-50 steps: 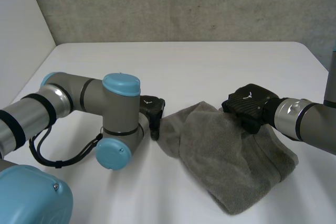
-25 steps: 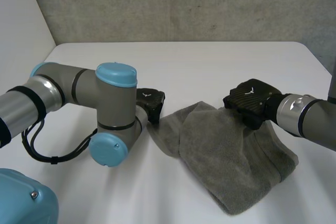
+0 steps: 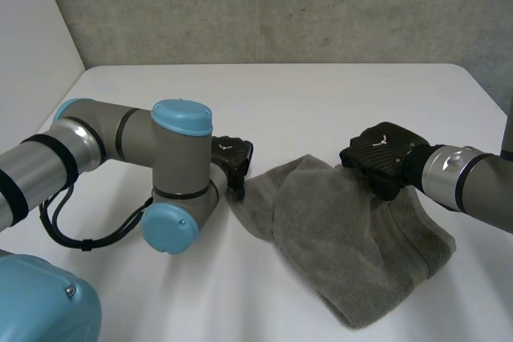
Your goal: Fold the towel.
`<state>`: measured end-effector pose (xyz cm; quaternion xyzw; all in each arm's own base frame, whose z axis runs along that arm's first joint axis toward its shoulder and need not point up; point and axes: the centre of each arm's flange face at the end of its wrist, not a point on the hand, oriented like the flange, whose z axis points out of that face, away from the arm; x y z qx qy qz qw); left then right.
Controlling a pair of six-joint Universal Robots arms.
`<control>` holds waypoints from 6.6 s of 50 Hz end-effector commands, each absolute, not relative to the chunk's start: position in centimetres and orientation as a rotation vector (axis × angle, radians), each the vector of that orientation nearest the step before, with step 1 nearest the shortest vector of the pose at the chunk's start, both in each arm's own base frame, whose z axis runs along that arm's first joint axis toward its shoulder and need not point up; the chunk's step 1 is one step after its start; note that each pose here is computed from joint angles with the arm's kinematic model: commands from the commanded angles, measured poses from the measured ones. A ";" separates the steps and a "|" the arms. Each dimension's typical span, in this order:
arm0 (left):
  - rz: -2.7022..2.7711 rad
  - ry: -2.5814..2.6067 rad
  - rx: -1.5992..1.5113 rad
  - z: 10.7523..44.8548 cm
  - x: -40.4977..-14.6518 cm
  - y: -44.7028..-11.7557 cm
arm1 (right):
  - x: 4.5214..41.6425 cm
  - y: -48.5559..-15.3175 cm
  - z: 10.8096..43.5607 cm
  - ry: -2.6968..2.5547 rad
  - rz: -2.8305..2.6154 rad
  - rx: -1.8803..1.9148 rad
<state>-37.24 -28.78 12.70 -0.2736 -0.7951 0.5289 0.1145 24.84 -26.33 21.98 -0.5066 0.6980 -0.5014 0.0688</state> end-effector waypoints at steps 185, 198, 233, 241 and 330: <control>2.169 -1.742 -0.292 38.3 -19.8 -30.1 | 25.1 -30.2 40.7 1.628 -2.053 -0.638; 2.165 -1.758 -0.231 38.5 -18.8 -31.2 | 26.3 -30.6 39.6 1.736 -1.942 -0.753; 2.322 -1.623 -0.093 39.7 -19.3 -40.1 | 34.2 -32.5 39.5 1.398 -2.272 -1.095; 2.048 -1.985 -0.098 28.2 -17.9 -39.4 | 33.3 -31.0 30.1 1.793 -1.851 -1.382; 2.144 -1.948 0.073 24.7 -19.3 -34.2 | 30.2 -23.0 24.9 1.940 -1.669 -1.117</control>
